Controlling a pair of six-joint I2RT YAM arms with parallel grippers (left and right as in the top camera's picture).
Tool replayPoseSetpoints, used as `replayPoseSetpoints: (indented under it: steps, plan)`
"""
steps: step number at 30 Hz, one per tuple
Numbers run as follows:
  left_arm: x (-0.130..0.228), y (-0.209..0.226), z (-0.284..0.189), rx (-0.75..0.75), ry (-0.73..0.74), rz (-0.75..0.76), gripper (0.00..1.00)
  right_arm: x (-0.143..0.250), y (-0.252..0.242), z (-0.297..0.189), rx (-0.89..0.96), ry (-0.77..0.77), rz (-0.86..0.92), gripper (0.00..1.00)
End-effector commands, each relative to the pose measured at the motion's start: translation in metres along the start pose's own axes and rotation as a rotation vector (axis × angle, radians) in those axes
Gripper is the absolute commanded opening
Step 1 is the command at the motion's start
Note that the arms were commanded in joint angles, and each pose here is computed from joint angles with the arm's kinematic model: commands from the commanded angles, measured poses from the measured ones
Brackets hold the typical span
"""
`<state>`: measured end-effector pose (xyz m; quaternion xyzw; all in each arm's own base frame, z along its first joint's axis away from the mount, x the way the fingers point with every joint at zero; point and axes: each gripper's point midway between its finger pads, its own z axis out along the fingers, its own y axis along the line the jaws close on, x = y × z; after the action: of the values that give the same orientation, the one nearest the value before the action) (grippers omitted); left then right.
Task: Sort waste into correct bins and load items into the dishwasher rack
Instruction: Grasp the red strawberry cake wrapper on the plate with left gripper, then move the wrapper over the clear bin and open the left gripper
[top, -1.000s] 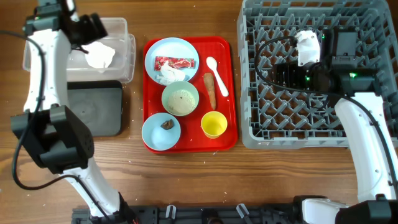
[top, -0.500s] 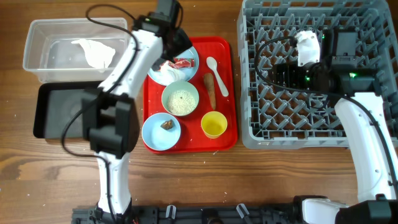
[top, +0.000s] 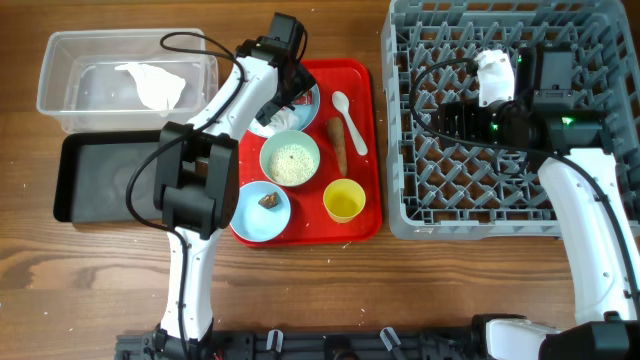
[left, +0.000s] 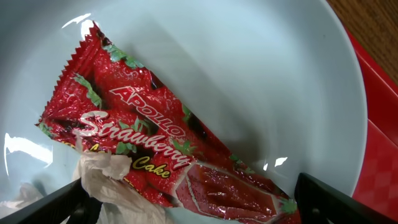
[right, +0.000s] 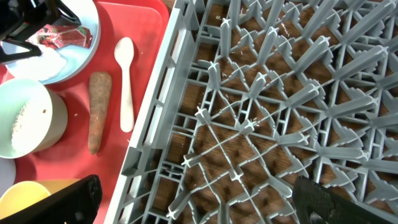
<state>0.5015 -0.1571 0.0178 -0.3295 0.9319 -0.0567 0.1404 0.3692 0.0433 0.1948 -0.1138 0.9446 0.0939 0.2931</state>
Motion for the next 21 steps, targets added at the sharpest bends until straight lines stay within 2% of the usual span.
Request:
replayPoseSetpoints:
  steps: [1,4,6,7,9,10,16,21]
  plan:
    - [0.009,0.014,0.036,-0.064,0.027,-0.015,0.95,-0.006,0.003,-0.001,-0.018,-0.011,0.006,1.0]
    - [0.012,0.018,0.042,-0.081,0.038,-0.01,0.69,-0.006,0.003,-0.001,-0.018,-0.011,0.005,1.0]
    - [0.013,0.018,0.042,-0.081,0.042,0.046,0.38,-0.006,0.003,-0.001,-0.018,-0.011,0.005,1.0]
    - [0.013,0.019,0.041,-0.083,0.045,0.087,0.28,-0.006,0.003,-0.001,-0.018,-0.011,0.005,1.0]
    - [0.013,0.021,0.041,-0.087,0.052,0.173,0.09,-0.006,0.003,-0.001,-0.018,-0.011,0.005,1.0]
    - [0.01,0.023,0.039,-0.089,0.055,0.207,0.04,-0.006,0.003,-0.001,-0.018,-0.011,0.005,1.0]
    - [-0.023,0.029,0.01,-0.063,0.022,0.329,0.04,-0.006,0.003,-0.001,-0.018,-0.011,0.005,1.0]
    - [-0.088,0.011,-0.094,0.064,-0.158,0.372,0.04,-0.006,0.003,-0.001,-0.018,-0.012,0.005,1.0]
